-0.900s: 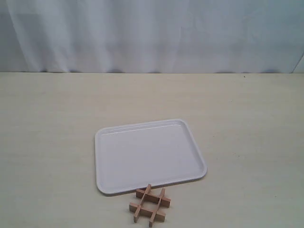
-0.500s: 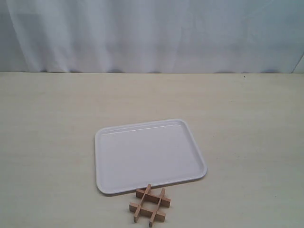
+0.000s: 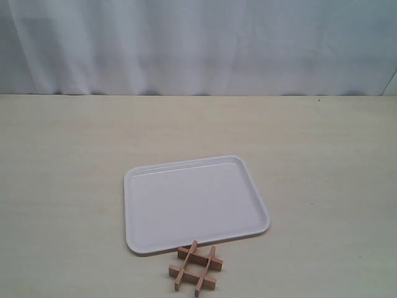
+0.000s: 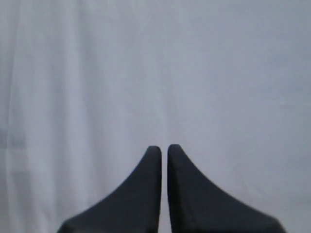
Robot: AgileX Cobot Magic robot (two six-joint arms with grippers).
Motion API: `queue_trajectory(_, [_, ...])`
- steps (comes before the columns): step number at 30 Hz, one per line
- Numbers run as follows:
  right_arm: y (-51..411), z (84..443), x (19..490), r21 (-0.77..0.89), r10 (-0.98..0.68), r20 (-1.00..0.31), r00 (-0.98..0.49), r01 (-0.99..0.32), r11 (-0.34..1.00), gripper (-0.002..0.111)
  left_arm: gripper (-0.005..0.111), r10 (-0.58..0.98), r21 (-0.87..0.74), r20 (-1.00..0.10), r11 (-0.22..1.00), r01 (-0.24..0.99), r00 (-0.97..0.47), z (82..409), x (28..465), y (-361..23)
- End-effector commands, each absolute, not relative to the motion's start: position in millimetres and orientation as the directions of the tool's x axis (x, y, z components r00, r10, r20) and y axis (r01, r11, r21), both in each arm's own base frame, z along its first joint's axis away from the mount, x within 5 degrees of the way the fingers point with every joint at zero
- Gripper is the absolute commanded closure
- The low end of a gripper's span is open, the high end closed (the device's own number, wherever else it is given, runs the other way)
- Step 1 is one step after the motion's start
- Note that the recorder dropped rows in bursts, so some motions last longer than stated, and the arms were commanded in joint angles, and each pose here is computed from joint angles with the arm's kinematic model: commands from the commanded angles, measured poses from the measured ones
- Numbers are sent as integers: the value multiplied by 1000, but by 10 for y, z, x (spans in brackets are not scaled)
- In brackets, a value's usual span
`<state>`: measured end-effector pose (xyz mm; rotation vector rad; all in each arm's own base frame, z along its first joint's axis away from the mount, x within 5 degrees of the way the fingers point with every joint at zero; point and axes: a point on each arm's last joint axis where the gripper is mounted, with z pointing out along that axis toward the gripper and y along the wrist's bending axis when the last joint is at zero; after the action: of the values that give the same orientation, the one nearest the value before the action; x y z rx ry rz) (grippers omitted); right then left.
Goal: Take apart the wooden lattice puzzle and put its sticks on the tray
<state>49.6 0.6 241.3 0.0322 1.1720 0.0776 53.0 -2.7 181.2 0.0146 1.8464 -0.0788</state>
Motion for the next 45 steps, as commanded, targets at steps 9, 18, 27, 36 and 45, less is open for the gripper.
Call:
queue_trajectory(9, [-3,2506,444,568,658,-655,372,-332,753,104,107,-25,-40,-963,998,50,-267,1811,531,-25])
queue_trajectory(18, [41,3129,577,448,514,-789,337,-258,856,104,107,-25,-40,-963,998,50,-267,1811,531,-25])
queue_trajectory(27, [79,3435,1254,200,209,-973,98,-99,975,104,107,-25,-40,-963,998,50,-267,1811,531,-25])
queue_trajectory(36, [114,2964,1990,102,89,-954,-286,-31,994,104,107,-25,-40,-963,998,50,-267,1811,531,-25])
queue_trajectory(45, [977,2609,2159,-334,-584,-498,-642,-479,812,104,107,-25,-40,-963,998,50,-267,1811,531,-25])
